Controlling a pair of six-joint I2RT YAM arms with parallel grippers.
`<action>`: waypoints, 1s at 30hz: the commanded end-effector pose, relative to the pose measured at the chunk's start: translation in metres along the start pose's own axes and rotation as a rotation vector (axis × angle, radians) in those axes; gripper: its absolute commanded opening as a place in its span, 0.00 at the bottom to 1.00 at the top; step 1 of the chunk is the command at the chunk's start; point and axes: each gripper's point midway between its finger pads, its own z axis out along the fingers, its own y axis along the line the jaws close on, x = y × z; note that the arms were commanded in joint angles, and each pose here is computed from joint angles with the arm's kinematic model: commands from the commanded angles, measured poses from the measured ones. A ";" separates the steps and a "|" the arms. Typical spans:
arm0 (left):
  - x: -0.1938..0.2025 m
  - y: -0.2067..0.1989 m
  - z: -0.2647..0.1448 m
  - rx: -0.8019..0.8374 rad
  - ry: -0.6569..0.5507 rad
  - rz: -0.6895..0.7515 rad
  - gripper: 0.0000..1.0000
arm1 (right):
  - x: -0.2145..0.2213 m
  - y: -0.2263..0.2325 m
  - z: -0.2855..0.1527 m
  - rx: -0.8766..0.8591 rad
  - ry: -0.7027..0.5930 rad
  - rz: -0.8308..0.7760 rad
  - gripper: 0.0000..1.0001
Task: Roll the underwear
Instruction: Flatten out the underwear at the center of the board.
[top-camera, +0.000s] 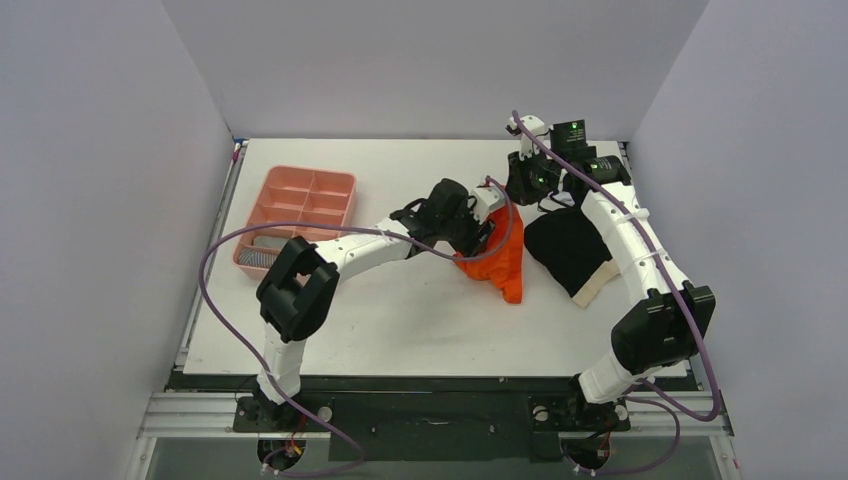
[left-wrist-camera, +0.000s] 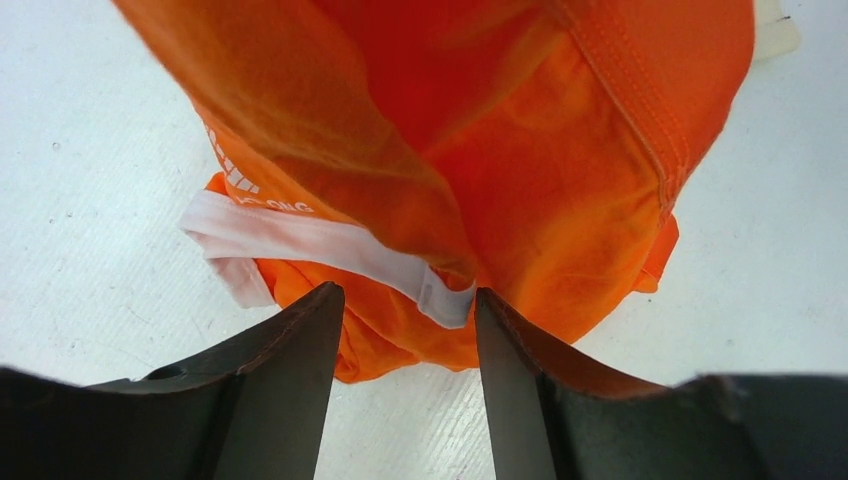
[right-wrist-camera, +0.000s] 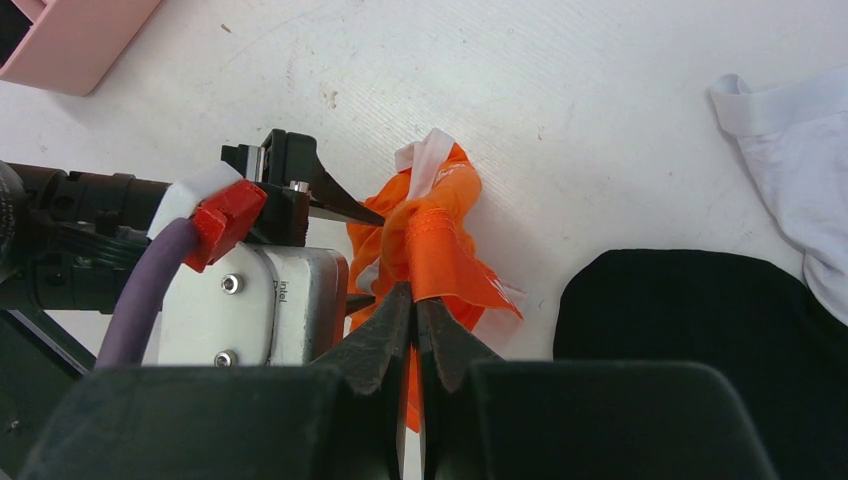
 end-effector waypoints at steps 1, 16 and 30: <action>-0.030 -0.008 0.000 0.024 -0.067 0.004 0.48 | -0.021 0.008 -0.019 -0.003 -0.077 -0.027 0.00; -0.022 -0.008 0.006 0.038 -0.045 -0.008 0.07 | -0.020 0.006 -0.021 0.000 -0.080 -0.023 0.00; -0.106 0.116 -0.121 -0.054 -0.224 -0.116 0.00 | -0.054 -0.019 -0.039 0.078 -0.134 -0.091 0.00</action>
